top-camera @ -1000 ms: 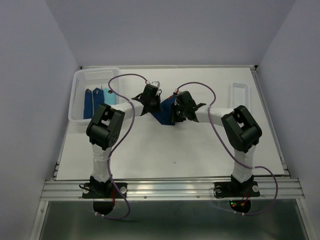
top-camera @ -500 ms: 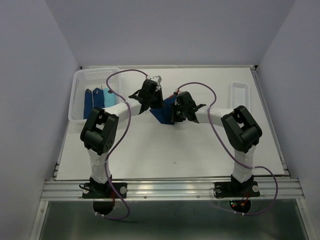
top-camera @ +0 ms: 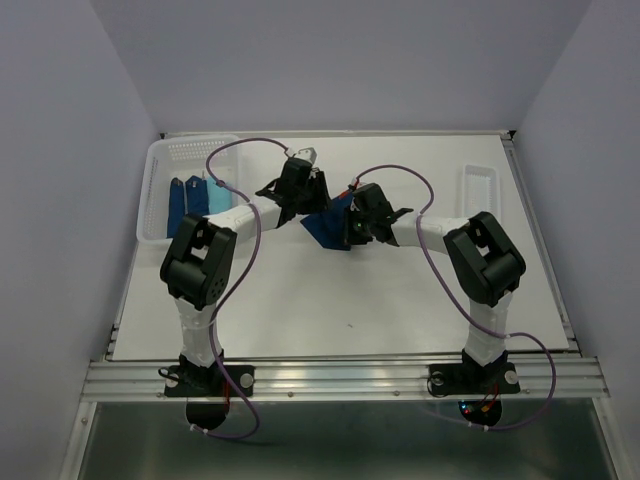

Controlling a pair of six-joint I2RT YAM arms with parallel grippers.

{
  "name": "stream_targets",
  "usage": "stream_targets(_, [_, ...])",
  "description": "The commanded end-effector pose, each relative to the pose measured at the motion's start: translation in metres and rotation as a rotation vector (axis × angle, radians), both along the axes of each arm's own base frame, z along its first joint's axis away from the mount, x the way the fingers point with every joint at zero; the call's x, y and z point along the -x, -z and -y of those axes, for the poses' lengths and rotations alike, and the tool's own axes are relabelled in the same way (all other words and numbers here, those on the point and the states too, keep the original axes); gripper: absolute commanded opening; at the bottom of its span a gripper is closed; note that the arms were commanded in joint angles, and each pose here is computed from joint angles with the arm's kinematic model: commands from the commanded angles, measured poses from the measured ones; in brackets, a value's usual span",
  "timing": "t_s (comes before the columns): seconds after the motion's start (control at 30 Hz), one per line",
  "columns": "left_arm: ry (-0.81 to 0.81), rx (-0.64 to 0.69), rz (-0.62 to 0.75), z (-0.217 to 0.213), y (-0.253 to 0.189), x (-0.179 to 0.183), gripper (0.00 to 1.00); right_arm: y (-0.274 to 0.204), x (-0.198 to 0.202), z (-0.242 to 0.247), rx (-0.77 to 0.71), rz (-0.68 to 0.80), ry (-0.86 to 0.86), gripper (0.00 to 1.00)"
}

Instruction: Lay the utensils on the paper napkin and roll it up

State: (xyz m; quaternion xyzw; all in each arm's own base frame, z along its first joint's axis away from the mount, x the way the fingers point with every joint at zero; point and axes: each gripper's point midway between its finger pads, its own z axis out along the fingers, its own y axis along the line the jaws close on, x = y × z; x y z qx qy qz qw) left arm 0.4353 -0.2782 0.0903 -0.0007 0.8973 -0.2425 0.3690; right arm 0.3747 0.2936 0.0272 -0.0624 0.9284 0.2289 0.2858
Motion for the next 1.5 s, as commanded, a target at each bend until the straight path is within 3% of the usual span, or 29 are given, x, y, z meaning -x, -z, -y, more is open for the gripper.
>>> stream_targets(0.0, [-0.041,0.023,0.109,-0.005,-0.038,-0.015,0.55,0.026,0.026,0.023,0.116,-0.089,-0.001,0.15])
stream_targets(0.1, [-0.054,0.028,0.125,-0.006,-0.041,-0.014,0.5,0.025,0.027,0.024,0.118,-0.084,-0.001,0.15])
stream_targets(0.17, [-0.062,0.045,0.149,-0.006,-0.048,-0.015,0.42,0.025,0.027,0.026,0.123,-0.084,0.0,0.15])
stream_targets(0.2, [-0.06,0.057,0.158,-0.005,-0.051,-0.015,0.35,0.024,0.028,0.026,0.122,-0.083,-0.002,0.14])
stream_targets(0.23, [-0.05,0.077,0.175,-0.002,-0.056,-0.016,0.2,0.024,0.028,0.026,0.123,-0.082,-0.001,0.14])
stream_targets(0.3, [-0.025,0.107,0.174,0.005,-0.059,-0.015,0.02,0.024,0.029,0.027,0.124,-0.083,-0.003,0.12])
stream_targets(0.33, [-0.006,0.132,0.185,0.01,-0.063,-0.016,0.0,0.024,0.029,0.027,0.124,-0.083,-0.004,0.11])
stream_targets(0.6, [0.139,0.274,0.085,0.054,-0.039,-0.013,0.0,0.016,0.031,0.026,0.115,-0.071,-0.02,0.07])
stream_targets(1.47, [0.087,0.198,-0.095,0.049,0.07,-0.007,0.0,0.0,0.04,0.031,0.123,-0.053,-0.064,0.06])
